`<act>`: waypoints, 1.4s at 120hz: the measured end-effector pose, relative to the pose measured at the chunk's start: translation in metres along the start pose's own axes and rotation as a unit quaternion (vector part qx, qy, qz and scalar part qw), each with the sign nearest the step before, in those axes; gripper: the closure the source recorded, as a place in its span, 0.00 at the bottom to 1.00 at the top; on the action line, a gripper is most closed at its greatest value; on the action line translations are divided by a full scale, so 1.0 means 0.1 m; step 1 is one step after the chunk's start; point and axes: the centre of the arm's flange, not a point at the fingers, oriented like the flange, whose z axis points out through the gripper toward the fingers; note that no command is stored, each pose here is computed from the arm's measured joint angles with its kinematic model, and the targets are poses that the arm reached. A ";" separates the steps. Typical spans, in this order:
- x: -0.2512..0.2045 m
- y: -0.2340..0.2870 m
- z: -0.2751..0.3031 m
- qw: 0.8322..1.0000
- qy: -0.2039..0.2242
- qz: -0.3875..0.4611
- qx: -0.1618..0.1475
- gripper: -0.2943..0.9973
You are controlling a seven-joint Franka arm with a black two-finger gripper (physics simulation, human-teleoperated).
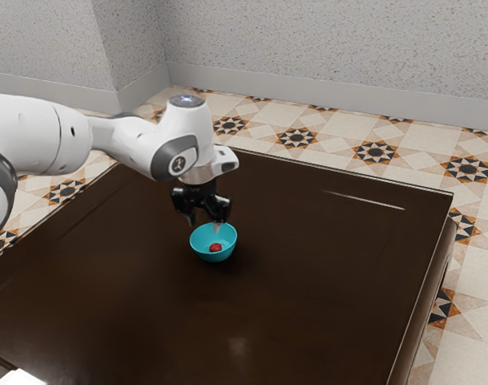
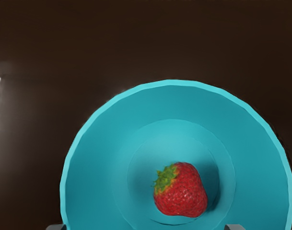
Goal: Take strawberry from the bowl
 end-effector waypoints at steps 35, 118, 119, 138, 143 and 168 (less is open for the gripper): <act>-0.05 0.19 0.23 0.990 -0.014 -0.142 0.006 0.58; 0.07 0.21 0.60 0.959 -0.002 -0.284 0.003 0.59; 0.07 0.21 0.60 0.959 -0.002 -0.285 0.003 0.59; 0.08 0.21 0.65 0.955 -0.001 -0.298 0.002 0.59; 0.08 0.21 0.66 0.954 -0.001 -0.301 0.001 0.59; 0.07 0.20 0.76 0.950 -0.004 -0.311 0.002 0.59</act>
